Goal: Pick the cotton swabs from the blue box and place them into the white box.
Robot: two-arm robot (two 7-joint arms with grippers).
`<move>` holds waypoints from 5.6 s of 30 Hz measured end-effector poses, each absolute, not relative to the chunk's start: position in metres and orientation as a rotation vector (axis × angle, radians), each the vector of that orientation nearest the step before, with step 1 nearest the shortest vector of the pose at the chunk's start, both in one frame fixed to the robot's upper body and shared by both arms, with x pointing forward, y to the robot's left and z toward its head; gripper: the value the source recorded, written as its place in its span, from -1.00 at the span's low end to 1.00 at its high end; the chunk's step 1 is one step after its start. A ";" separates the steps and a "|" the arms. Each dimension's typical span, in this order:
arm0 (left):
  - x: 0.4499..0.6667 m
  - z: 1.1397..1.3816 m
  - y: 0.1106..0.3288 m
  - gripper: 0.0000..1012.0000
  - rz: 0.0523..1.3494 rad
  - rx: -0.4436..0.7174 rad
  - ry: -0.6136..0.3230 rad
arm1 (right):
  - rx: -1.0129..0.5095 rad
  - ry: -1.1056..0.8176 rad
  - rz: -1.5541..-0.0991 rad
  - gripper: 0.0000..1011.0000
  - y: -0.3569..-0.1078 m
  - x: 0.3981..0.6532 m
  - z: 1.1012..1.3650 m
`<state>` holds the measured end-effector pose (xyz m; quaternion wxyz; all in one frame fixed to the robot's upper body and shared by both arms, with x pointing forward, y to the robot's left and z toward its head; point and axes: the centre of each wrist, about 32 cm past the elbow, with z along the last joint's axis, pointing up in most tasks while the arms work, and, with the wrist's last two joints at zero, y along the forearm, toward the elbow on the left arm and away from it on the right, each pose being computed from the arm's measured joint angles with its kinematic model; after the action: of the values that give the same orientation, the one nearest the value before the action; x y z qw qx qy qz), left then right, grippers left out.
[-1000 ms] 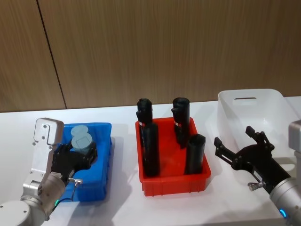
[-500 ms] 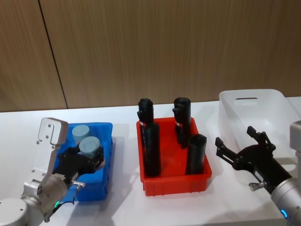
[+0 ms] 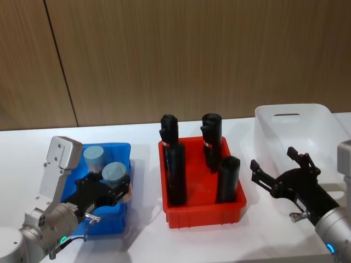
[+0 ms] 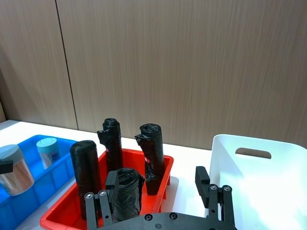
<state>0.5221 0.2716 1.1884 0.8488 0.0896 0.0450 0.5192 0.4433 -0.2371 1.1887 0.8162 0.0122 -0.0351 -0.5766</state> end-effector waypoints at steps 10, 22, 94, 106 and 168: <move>0.521 1.195 0.275 0.30 1.024 0.177 0.084 | 0.026 -0.075 -1.229 0.98 -0.237 0.443 1.189; 0.523 1.198 0.277 0.30 0.930 0.146 0.074 | 0.026 -0.075 -1.229 0.98 -0.237 0.443 1.189; 0.569 1.185 0.269 0.30 0.524 -0.029 0.039 | 0.026 -0.075 -1.230 0.98 -0.237 0.443 1.189; 0.571 1.186 0.267 0.30 0.511 -0.017 0.032 | 0.026 -0.075 -1.228 0.98 -0.237 0.443 1.189; 0.572 1.186 0.266 0.30 0.503 -0.012 0.027 | -0.187 -0.147 -0.608 0.98 -0.214 0.506 1.205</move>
<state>0.5718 0.2657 1.1862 0.9685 -0.0057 0.0135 0.2487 0.5059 -0.2138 1.2054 0.9472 -0.0919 -0.0723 -0.2986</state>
